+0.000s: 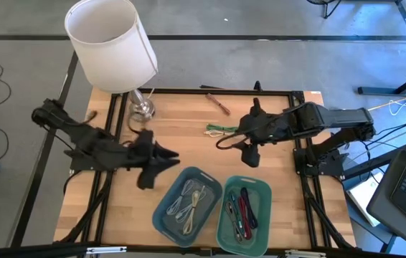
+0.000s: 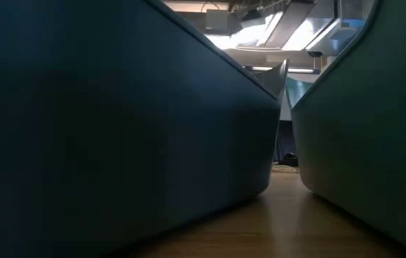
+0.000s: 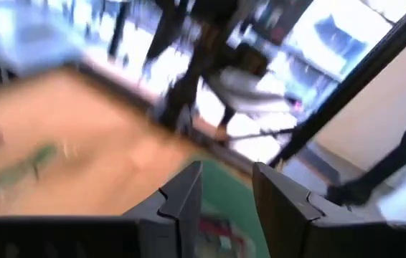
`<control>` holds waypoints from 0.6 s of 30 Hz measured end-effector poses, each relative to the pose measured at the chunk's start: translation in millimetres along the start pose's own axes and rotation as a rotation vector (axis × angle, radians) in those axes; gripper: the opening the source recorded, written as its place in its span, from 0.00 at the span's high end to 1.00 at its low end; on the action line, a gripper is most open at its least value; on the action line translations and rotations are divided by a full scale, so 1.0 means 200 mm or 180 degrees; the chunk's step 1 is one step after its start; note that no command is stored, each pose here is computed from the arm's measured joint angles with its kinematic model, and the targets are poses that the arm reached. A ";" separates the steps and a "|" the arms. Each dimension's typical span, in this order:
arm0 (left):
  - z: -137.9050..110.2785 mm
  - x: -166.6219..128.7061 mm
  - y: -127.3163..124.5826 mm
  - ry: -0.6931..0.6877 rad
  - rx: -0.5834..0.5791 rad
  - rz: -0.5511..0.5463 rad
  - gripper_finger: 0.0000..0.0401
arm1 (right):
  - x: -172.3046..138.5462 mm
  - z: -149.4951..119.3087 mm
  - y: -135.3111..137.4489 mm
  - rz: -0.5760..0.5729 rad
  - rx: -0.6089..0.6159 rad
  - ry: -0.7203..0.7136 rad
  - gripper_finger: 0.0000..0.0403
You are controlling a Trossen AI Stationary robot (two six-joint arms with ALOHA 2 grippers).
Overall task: Pick and place USB-C Cables
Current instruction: Put the pink charger cable into the blue container
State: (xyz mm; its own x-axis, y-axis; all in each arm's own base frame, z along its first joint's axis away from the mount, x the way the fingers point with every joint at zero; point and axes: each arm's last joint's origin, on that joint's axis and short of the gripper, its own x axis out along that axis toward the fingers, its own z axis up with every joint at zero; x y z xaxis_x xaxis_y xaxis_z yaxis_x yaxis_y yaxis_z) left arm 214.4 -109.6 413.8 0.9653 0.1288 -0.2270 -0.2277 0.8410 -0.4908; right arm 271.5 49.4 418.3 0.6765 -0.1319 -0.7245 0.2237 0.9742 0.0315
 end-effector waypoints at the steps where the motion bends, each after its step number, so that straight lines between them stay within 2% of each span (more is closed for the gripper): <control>1: 0.02 -0.02 -0.01 -0.0136 0.0105 -0.0016 0.71 | 0.03 0.00 -0.01 -0.0119 -0.0034 0.0062 0.40; 7: 0.10 -0.09 -0.05 -0.0656 0.0691 -0.0030 0.71 | 0.28 0.02 -0.16 -0.0617 -0.0033 0.0597 0.40; 11: 0.12 -0.10 -0.06 -0.0764 0.0948 -0.0050 0.72 | 0.54 0.06 -0.30 -0.0564 0.0025 0.0922 0.40; 14: 0.12 -0.09 -0.06 -0.0758 0.0978 -0.0045 0.71 | 0.74 0.06 -0.43 -0.0471 0.0033 0.1108 0.40; 18: 0.12 -0.10 -0.07 -0.0747 0.0967 -0.0075 0.72 | 0.92 0.03 -0.62 -0.0528 0.0269 0.1379 0.40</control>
State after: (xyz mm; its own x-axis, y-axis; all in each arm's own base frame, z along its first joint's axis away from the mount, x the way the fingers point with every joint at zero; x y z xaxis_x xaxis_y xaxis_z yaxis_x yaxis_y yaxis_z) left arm 201.5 -111.1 444.1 0.9809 0.1947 -0.0026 -0.1908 0.9580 -0.2139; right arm 372.7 -97.0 284.8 0.2757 -0.1784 -0.9445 0.3725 0.9257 -0.0661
